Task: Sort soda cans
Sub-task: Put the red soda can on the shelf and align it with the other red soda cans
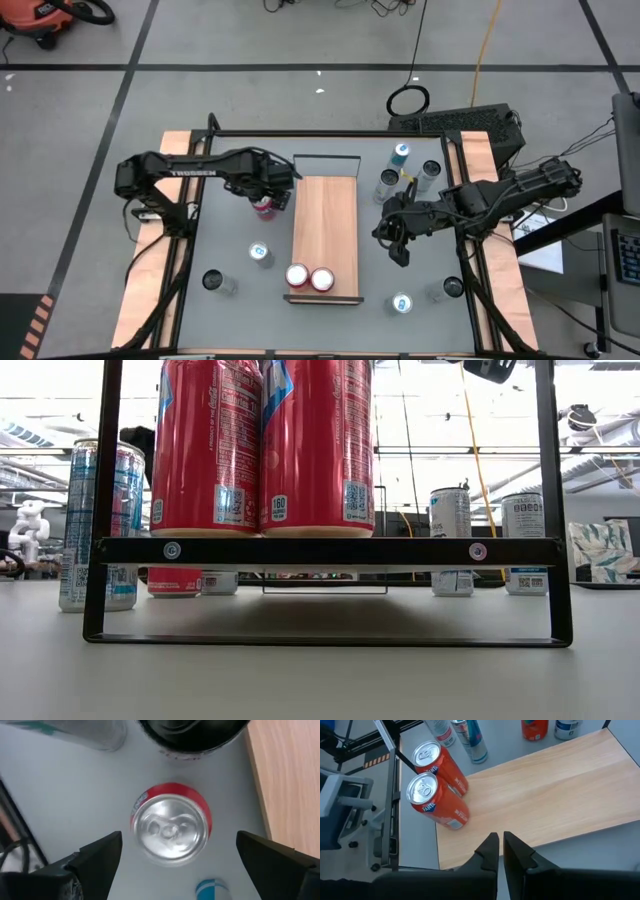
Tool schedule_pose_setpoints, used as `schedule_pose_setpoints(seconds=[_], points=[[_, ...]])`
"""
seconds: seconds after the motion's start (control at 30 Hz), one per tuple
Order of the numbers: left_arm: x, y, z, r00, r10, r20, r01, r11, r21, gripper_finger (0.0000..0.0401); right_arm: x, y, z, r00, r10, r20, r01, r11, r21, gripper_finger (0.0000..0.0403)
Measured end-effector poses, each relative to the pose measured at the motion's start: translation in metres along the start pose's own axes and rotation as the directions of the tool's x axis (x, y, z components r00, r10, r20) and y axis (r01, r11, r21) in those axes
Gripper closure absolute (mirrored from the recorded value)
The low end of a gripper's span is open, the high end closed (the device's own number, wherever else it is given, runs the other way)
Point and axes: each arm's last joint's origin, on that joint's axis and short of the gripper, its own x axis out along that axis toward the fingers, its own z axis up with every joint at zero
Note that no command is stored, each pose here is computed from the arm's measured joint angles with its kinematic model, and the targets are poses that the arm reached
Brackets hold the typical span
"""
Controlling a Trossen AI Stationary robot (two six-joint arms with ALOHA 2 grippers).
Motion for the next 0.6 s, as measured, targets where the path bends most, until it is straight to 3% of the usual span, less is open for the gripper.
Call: schedule_pose_setpoints(seconds=[0.2, 0.3, 0.6], points=[[0.01, 0.003, 0.005, 1.0, 0.016, -0.009, -0.016, 1.0, 0.016, 0.0021, 0.0, 0.001, -0.001, 0.999, 0.034, -0.022, -0.034, 0.999, -0.008, 0.0402], [0.014, 0.002, 0.009, 1.0, -0.022, 0.001, 0.022, 0.999, 0.038, 0.0021, 0.0, 0.001, -0.001, 0.999, 0.043, -0.029, -0.043, 0.999, -0.01, 0.0402], [0.031, 0.005, 0.009, 0.996, -0.046, -0.073, 0.045, 0.999, -0.016, 0.0023, 0.0, 0.001, -0.001, 0.999, 0.045, -0.03, -0.045, 0.999, -0.001, 0.0402]])
